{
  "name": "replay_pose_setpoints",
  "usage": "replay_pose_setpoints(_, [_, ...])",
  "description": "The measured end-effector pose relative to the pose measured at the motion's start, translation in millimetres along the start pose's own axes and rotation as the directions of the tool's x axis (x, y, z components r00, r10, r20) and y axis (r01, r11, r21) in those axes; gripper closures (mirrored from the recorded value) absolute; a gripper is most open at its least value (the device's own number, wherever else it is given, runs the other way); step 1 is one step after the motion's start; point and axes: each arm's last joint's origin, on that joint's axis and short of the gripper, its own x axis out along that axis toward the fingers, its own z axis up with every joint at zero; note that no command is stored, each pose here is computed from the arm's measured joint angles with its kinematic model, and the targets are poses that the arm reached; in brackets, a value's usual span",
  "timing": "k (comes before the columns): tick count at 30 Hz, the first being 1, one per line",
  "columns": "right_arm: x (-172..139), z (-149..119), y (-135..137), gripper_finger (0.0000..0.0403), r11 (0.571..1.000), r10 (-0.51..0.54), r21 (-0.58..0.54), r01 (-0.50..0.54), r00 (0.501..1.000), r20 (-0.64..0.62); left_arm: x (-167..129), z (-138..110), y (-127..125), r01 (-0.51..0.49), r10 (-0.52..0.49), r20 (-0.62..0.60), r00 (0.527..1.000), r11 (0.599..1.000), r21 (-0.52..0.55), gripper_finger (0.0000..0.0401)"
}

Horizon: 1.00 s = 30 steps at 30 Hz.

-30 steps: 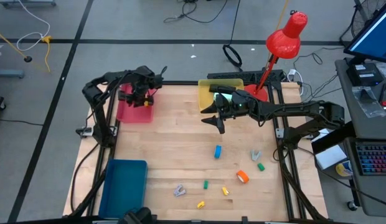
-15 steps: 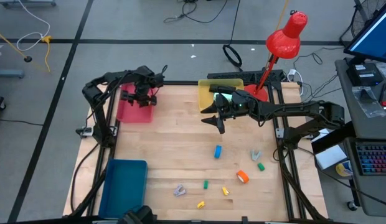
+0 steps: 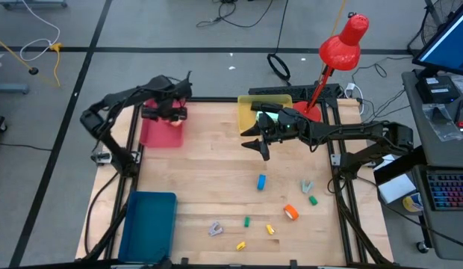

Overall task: Pick and place Stapler, Stapler remover, tape
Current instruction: Put the orange tape into the pink bin

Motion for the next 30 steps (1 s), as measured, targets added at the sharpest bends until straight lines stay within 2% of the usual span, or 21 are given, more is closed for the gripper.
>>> replay_pose_setpoints(7, [0, 0, 0, 0.0195, 1.000, 0.000, 0.000, 0.000, 1.000, 0.000, -30, -33, -13, 0.195, -0.208, 0.109, 0.972, 0.973, 0.123, 0.0173])
replay_pose_setpoints(9, [0, 0, 0, 0.0195, 1.000, 0.000, 0.000, 0.000, 1.000, 0.000, -36, -45, -20, 0.253, -0.275, 0.119, 0.954, 0.952, 0.172, 0.0175])
replay_pose_setpoints(12, [0, -1, 0, 0.0195, 1.000, -0.002, 0.000, 0.002, 1.000, -0.006, -48, -66, -33, 0.352, -0.396, 0.138, 0.908, 0.898, 0.264, 0.0175])
replay_pose_setpoints(15, [0, -3, -1, 0.0195, 1.000, -0.007, 0.000, 0.007, 0.999, -0.034, -60, -90, -48, 0.445, -0.525, 0.157, 0.837, 0.818, 0.365, 0.0176])
replay_pose_setpoints(19, [-2, -11, -2, 0.0195, 1.000, -0.019, 0.012, 0.021, 0.993, -0.117, -74, -122, -68, 0.520, -0.673, 0.144, 0.725, 0.673, 0.527, 0.0176])
replay_pose_setpoints(22, [-7, -16, 0, 0.0195, 0.999, -0.029, 0.027, 0.035, 0.982, -0.188, -83, -144, -81, 0.547, -0.765, 0.120, 0.633, 0.551, 0.630, 0.0176])
replay_pose_setpoints(24, [-13, -19, 1, 0.0195, 0.999, -0.036, 0.017, 0.041, 0.969, -0.244, -87, -158, -87, 0.552, -0.804, 0.100, 0.586, 0.487, 0.677, 0.0176])
replay_pose_setpoints(27, [-25, -20, 5, 0.0195, 0.999, -0.043, -0.003, 0.044, 0.950, -0.308, -96, -174, -92, 0.574, -0.865, 0.097, 0.492, 0.406, 0.711, 0.0176])
replay_pose_setpoints(30, [-38, -20, 10, 0.0195, 0.999, -0.046, -0.022, 0.041, 0.933, -0.358, -101, -185, -95, 0.572, -0.889, 0.113, 0.443, 0.377, 0.728, 0.0176])
